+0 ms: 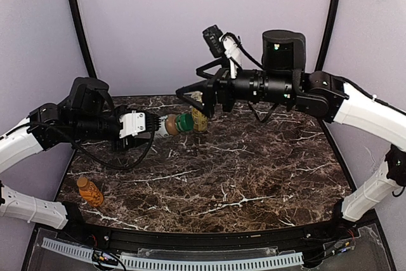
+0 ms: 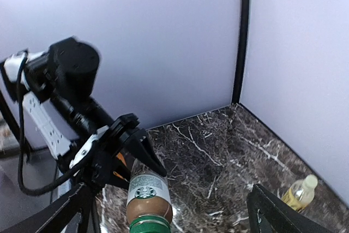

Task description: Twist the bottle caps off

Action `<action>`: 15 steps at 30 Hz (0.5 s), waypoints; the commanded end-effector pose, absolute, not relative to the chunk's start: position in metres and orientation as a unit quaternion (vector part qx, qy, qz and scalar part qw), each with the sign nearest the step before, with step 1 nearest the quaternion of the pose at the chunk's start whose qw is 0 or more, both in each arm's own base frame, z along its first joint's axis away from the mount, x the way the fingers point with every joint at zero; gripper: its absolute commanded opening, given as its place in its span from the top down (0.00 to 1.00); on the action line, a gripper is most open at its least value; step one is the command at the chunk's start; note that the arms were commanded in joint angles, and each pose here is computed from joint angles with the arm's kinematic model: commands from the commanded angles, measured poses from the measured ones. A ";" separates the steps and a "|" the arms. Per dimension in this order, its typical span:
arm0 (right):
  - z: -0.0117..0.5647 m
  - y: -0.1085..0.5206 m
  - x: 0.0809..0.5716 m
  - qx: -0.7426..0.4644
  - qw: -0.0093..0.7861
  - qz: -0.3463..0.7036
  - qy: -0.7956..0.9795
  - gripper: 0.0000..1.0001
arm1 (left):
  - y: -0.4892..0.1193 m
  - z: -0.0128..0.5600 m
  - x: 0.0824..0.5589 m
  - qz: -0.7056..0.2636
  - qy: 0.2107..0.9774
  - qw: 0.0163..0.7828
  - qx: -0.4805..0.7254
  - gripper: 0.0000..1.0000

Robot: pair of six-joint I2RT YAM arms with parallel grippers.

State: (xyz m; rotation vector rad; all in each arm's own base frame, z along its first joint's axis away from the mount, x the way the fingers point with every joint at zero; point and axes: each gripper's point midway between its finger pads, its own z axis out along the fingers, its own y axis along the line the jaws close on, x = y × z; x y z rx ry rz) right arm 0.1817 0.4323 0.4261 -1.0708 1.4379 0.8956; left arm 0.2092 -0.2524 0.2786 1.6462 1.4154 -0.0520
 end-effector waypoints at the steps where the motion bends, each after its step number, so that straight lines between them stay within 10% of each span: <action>1: 0.408 0.408 0.212 -0.260 0.424 0.477 0.725 0.01 | -0.251 0.288 0.212 -0.010 0.573 0.488 0.658 0.82; 15: 0.362 0.433 0.193 -0.269 0.341 0.499 0.750 0.02 | -0.248 0.286 0.216 0.004 0.574 0.492 0.654 0.81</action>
